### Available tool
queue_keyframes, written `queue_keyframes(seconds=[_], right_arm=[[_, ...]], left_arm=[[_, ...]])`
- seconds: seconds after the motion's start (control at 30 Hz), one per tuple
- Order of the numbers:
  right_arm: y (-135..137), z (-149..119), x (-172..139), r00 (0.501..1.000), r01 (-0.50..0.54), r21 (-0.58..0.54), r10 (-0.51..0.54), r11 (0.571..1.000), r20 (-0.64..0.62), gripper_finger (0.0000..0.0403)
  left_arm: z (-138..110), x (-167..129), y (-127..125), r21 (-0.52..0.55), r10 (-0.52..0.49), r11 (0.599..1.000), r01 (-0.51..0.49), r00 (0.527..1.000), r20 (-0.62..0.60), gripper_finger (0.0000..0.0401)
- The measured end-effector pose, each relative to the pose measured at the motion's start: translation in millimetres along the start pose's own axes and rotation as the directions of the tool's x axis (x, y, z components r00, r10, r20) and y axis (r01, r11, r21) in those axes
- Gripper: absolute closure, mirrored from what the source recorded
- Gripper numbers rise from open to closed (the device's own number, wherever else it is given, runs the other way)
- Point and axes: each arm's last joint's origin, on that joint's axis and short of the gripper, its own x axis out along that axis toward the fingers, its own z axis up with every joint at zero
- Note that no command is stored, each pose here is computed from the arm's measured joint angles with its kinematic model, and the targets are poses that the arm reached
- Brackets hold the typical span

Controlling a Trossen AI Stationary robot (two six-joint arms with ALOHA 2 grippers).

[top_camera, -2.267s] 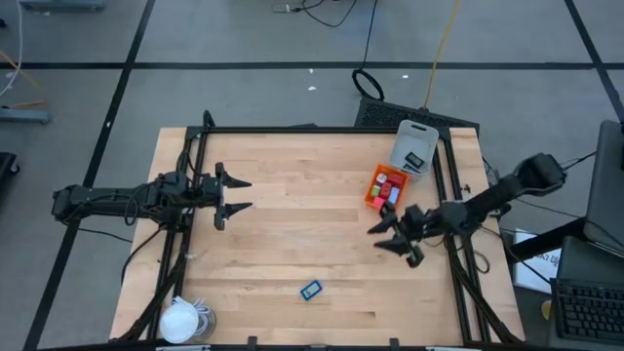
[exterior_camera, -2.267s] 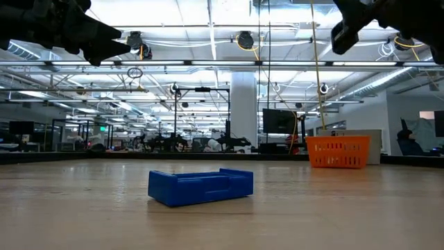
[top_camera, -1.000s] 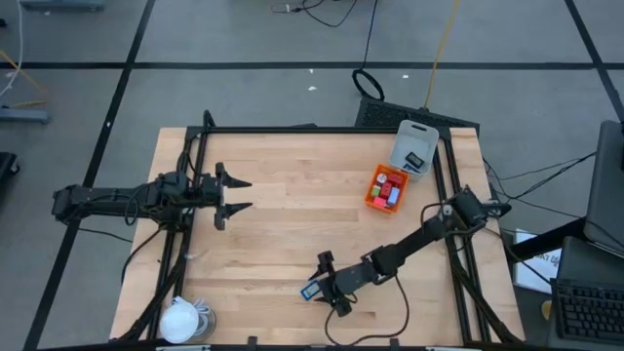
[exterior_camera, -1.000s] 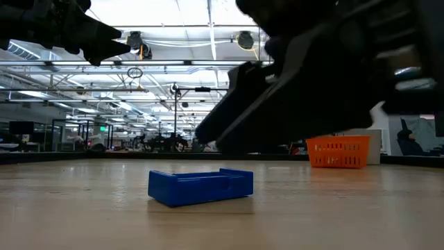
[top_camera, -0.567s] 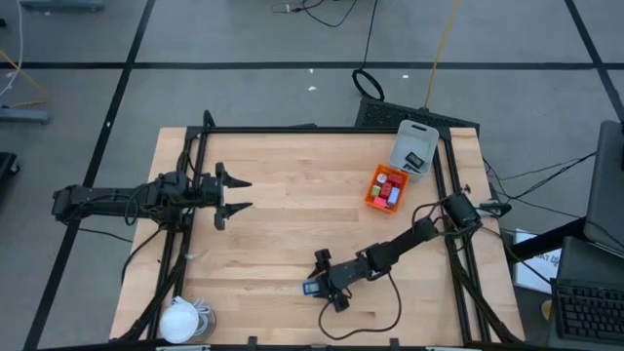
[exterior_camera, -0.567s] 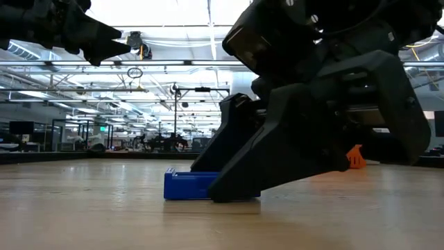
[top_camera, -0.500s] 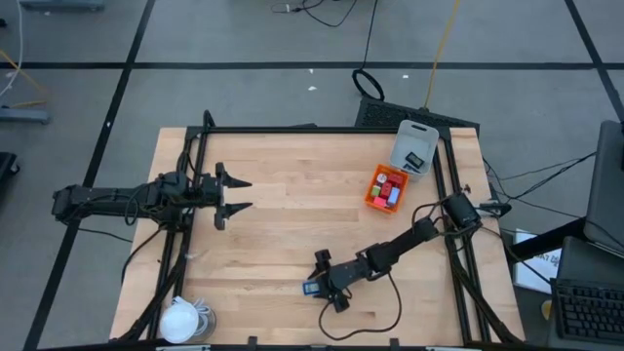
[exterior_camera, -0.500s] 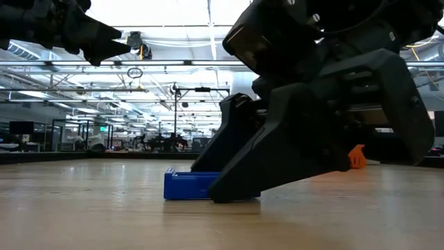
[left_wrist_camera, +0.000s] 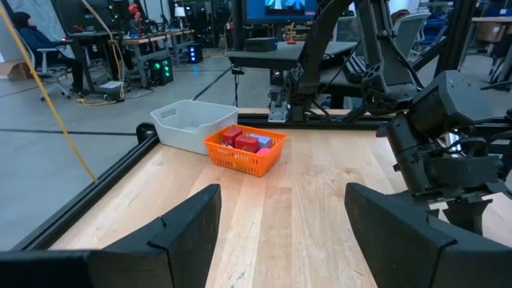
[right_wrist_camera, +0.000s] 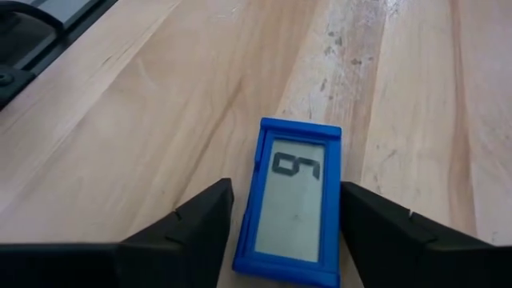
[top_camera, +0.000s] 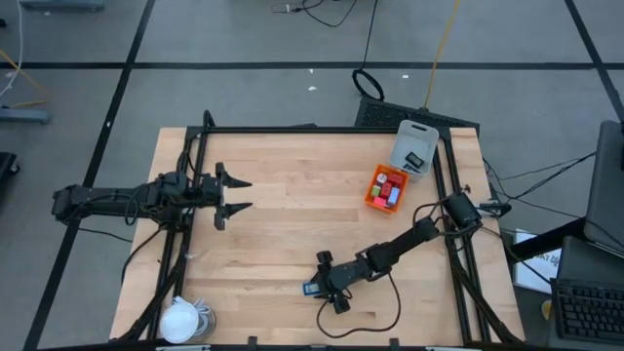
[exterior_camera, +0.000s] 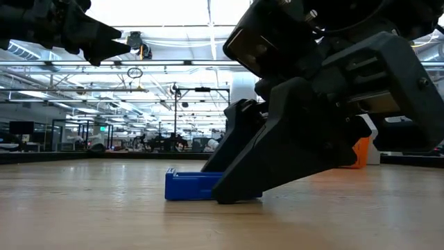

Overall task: Pick & Place Office items
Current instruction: Put the blue digital clock into the gray bin

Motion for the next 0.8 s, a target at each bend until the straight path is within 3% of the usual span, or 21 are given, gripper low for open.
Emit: queue_keyframes(seconds=[0.8], right_arm=[[-1.0,-1.7,0.2,0.999,0.040,-0.007,-0.040,0.999,-0.007,0.0240]], left_arm=[[0.0,0.0,0.0,0.000,0.000,1.000,0.000,1.000,0.000,0.0130]])
